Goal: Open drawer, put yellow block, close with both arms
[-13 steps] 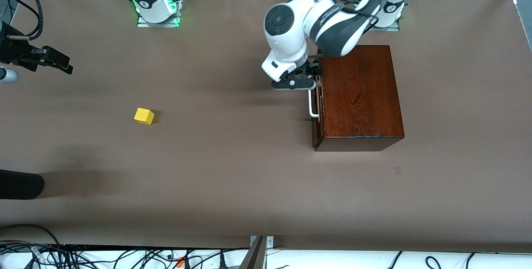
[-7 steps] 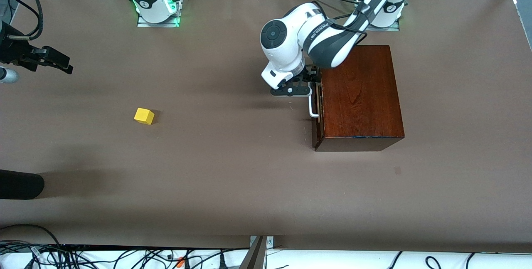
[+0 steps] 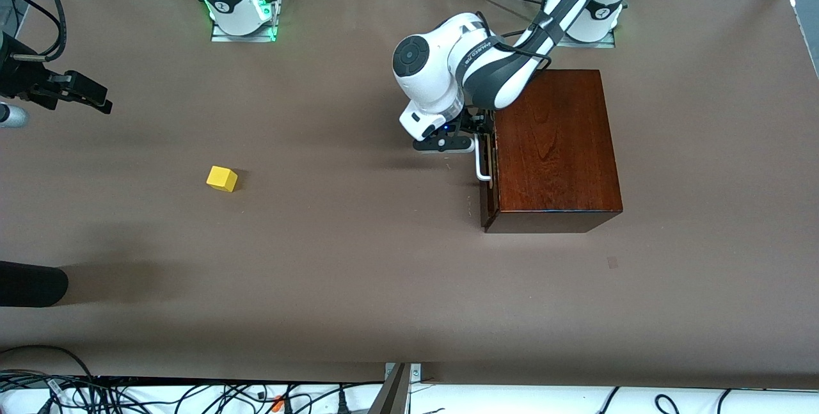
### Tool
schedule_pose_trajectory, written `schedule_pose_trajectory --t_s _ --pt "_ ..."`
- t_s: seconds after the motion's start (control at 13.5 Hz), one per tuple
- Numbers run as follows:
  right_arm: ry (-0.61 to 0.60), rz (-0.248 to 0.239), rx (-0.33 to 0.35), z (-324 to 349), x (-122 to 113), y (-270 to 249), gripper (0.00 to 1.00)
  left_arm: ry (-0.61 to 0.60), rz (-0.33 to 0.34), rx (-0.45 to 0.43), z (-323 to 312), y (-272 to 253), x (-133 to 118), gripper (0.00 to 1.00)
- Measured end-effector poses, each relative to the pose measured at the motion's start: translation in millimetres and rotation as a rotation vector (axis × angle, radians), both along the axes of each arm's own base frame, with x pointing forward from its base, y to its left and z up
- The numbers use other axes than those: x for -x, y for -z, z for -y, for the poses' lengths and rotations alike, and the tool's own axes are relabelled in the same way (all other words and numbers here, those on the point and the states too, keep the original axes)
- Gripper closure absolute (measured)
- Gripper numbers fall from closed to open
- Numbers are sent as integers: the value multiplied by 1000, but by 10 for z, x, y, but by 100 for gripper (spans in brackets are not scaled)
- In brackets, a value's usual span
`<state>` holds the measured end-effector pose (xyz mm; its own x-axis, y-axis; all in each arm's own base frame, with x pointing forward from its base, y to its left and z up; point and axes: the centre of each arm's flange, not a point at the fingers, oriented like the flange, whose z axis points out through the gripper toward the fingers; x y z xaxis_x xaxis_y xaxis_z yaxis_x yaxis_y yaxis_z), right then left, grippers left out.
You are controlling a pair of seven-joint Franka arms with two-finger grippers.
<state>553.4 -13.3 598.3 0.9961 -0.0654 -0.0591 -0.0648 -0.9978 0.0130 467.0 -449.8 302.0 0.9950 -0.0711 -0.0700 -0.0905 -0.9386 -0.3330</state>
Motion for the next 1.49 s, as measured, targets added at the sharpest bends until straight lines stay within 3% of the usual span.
schedule_pose_trajectory --t_s 0.45,1.49 --pt "0 2 0 0 2 -14 0 23 30 -44 -34 218 -37 0" --pt "0 4 0 0 2 -22 0 -46 80 32 77 342 -44 0"
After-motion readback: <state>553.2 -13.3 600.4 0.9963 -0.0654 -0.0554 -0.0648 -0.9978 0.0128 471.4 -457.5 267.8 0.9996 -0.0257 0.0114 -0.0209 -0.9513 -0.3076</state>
